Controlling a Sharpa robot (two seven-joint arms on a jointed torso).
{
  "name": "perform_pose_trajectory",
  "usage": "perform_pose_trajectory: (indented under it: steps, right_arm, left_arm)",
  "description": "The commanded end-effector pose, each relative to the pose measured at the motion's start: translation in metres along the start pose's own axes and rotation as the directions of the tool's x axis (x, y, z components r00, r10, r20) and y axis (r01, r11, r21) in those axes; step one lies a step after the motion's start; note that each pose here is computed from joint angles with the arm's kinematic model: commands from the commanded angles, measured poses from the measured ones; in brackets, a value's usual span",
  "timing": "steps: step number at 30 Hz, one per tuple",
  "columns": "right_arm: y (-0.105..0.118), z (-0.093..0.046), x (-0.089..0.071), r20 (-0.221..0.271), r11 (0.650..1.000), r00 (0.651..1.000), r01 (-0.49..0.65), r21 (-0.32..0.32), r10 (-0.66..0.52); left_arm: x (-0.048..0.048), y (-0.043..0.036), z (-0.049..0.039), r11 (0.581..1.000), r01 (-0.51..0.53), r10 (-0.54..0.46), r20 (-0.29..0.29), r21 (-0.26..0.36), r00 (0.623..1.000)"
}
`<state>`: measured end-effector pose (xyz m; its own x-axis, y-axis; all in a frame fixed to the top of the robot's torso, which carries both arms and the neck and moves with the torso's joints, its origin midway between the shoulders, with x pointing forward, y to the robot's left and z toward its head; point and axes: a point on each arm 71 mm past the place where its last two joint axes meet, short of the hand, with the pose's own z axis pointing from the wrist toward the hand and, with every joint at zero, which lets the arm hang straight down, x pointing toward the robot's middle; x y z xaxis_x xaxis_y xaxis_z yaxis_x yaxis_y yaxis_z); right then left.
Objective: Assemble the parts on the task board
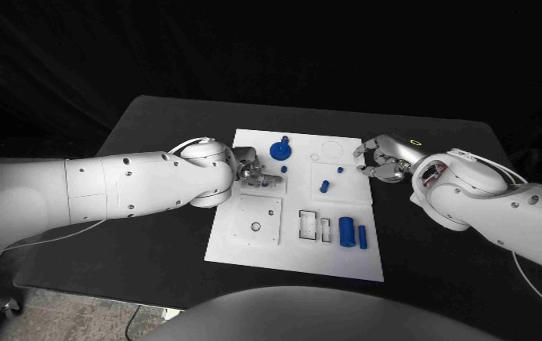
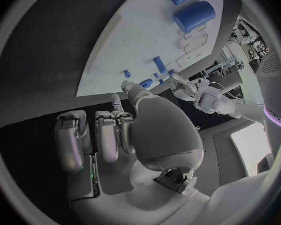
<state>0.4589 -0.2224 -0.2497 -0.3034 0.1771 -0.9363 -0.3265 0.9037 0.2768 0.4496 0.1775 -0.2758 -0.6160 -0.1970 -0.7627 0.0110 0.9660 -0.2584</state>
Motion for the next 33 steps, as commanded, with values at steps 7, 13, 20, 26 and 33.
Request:
perform_pose_trajectory:
  steps: [7,13,20,26,33]
  right_arm:
    - [0.001,0.001,0.000,0.013,1.000,1.000,0.001,-0.002,-0.001]
    - [0.002,0.002,0.000,0.009,1.000,1.000,-0.003,-0.003,0.003]
    - [0.001,0.001,0.000,0.006,1.000,1.000,-0.006,-0.001,0.006]
    - [0.000,0.001,0.000,0.002,1.000,1.000,-0.007,0.002,0.007]
    - [0.002,-0.001,0.000,-0.002,1.000,1.000,-0.011,-0.003,0.011]
  left_arm:
    - [-0.0275,0.0025,-0.0107,1.000,-0.008,0.008,0.030,-0.019,1.000]
    - [-0.0553,0.0041,-0.0161,0.998,-0.051,0.051,0.012,-0.039,0.999]
    - [-0.0737,0.0033,-0.0151,0.998,-0.041,0.039,-0.038,-0.051,0.999]
    - [-0.0800,0.0052,-0.0083,0.995,-0.065,0.061,-0.062,-0.070,0.996]
    - [-0.0904,0.0158,0.0037,0.990,-0.076,0.071,-0.042,-0.121,0.997]
